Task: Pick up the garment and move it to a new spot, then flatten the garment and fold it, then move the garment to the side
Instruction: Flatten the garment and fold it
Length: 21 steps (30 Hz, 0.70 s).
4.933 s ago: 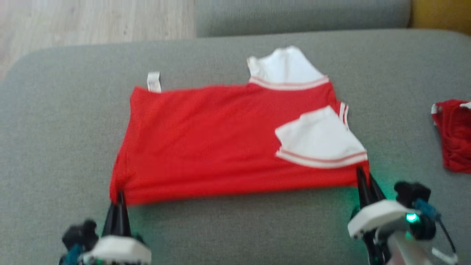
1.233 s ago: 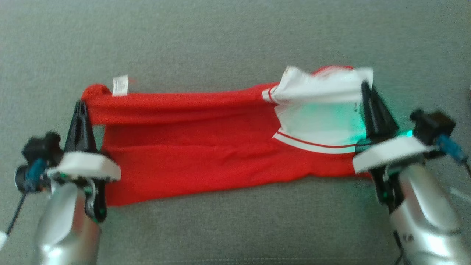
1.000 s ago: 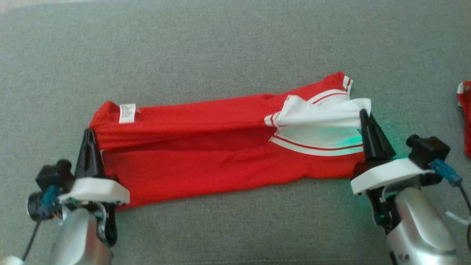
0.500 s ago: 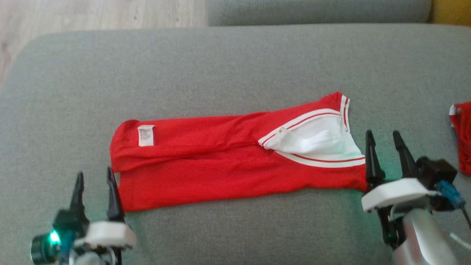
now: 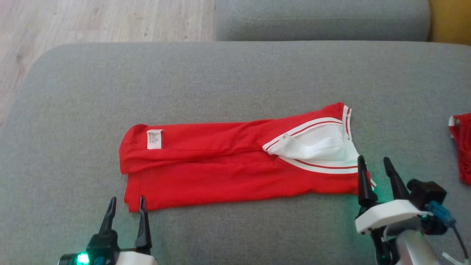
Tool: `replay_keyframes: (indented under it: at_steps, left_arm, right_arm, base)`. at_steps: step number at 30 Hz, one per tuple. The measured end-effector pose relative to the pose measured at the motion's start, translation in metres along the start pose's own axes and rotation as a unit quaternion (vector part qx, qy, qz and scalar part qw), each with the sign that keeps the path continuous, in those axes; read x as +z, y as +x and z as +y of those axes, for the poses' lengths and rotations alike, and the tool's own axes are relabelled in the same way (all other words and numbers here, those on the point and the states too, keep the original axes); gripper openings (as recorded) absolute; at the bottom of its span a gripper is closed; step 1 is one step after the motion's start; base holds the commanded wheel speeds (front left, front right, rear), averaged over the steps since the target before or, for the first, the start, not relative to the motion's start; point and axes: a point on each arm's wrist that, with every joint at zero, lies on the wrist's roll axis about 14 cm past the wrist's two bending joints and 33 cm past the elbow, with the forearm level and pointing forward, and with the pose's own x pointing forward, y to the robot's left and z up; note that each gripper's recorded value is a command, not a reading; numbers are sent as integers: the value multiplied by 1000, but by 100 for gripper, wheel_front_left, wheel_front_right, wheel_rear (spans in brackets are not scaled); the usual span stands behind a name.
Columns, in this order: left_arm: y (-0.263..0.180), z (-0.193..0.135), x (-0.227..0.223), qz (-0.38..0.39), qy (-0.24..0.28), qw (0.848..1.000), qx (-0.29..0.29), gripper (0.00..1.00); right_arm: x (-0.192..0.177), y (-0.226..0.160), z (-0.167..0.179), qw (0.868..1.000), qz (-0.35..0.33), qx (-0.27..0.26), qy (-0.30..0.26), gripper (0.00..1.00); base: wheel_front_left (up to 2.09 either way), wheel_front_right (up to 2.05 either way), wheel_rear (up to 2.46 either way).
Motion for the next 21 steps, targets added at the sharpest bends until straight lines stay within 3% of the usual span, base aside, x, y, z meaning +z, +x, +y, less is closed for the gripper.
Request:
replay_keyframes:
  at_steps: [11, 16, 21]
  left_arm:
    - [12, 0, -2, 10, -15, 1000, 4, 100]
    - [8, 10, -11, 24, -16, 999, 21, 100]
    - [9, 15, -10, 24, -19, 999, 30, 100]
  right_arm:
    - [-18, 57, 15, 998, 53, 22, -22, 100]
    - [-55, 60, 5, 993, 116, 6, -33, 100]
    - [-60, 69, 6, 991, 128, 4, -29, 100]
  base:
    - [0, 0, 0]
    - [0, 0, 0]
    - [0, 0, 0]
